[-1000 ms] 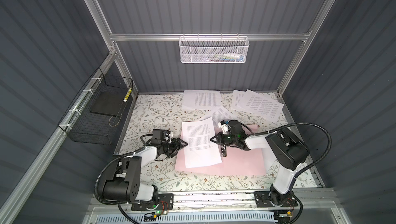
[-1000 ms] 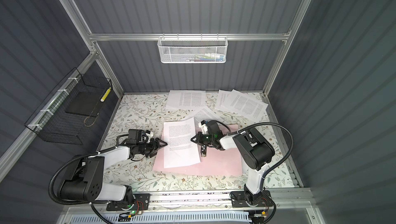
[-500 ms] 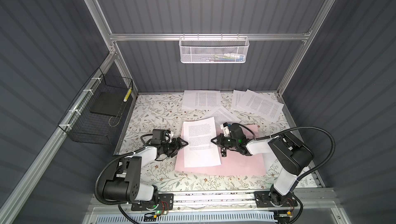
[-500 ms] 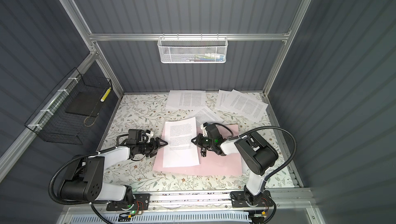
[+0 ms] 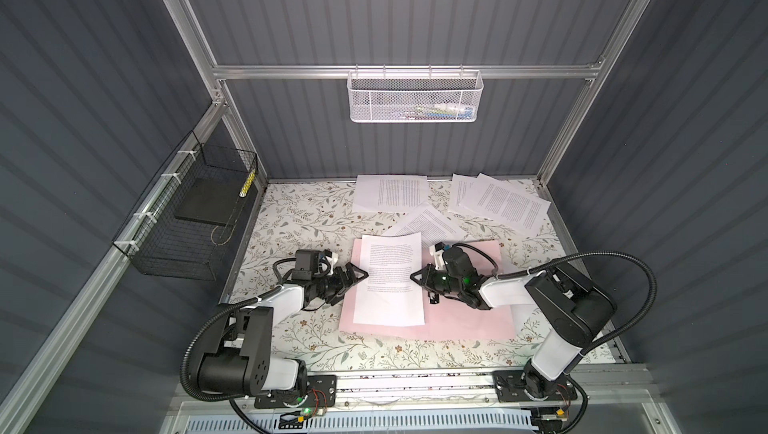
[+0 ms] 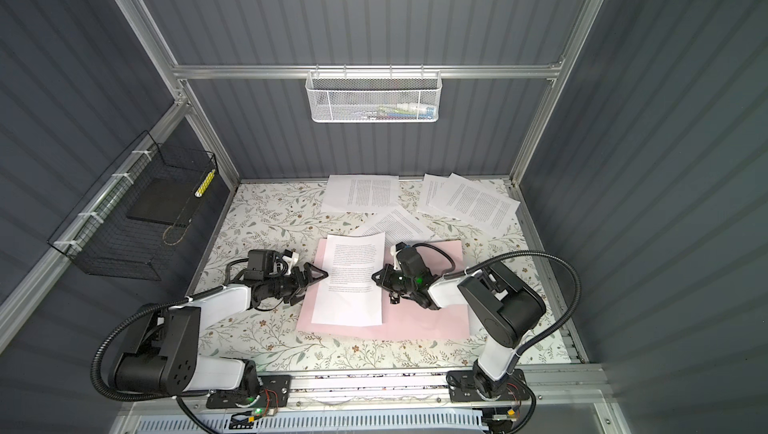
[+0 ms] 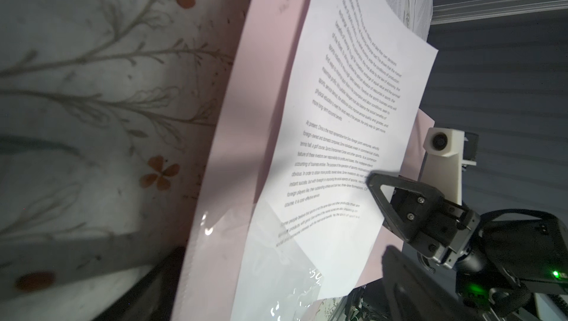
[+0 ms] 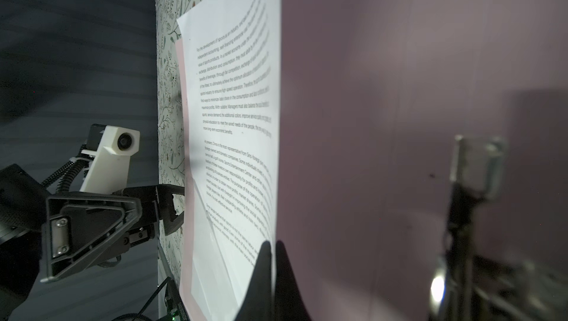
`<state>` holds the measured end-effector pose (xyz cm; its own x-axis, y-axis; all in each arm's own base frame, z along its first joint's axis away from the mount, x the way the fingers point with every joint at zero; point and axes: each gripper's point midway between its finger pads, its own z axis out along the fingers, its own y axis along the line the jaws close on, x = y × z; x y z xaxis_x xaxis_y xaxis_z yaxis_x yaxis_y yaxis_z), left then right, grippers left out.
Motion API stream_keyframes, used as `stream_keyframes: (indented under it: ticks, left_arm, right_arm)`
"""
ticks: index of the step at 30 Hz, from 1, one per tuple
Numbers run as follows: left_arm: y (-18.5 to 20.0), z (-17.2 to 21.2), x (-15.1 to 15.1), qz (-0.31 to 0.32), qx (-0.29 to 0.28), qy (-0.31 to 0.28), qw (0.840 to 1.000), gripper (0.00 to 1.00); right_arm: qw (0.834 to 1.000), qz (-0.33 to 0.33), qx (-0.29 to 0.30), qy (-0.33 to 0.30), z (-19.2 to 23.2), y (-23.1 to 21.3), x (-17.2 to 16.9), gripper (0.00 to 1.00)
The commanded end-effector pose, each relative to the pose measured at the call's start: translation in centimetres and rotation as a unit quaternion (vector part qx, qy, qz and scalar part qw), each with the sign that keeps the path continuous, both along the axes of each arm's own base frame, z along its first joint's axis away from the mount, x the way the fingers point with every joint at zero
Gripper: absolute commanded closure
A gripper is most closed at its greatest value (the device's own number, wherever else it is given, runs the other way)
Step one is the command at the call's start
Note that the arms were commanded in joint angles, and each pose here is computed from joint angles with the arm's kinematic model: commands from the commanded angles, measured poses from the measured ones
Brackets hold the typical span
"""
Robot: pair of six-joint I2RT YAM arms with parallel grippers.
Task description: Put the files into the folder
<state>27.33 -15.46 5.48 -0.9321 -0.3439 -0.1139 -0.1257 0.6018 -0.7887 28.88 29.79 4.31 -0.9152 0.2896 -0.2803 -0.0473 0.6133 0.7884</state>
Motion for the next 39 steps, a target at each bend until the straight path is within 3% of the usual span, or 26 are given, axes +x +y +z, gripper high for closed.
stream_keyframes:
  ticks: [1,25,39]
  left_arm:
    - [0.6,-1.8,-1.7,0.004,0.016,0.037,0.999,0.00]
    - [0.5,-2.1,-1.8,0.003,0.010,0.040,0.999,0.00]
    - [-0.5,-2.2,-1.9,0.002,-0.003,0.041,0.999,0.00]
  right_arm:
    - [1.000,-0.016,-0.001,0.003,-0.5,-0.2,-0.2,1.00]
    - [1.000,-0.023,0.012,0.011,-1.7,2.1,-1.6,1.00]
    - [0.999,-0.023,0.047,-0.002,0.5,3.9,-0.8,1.00]
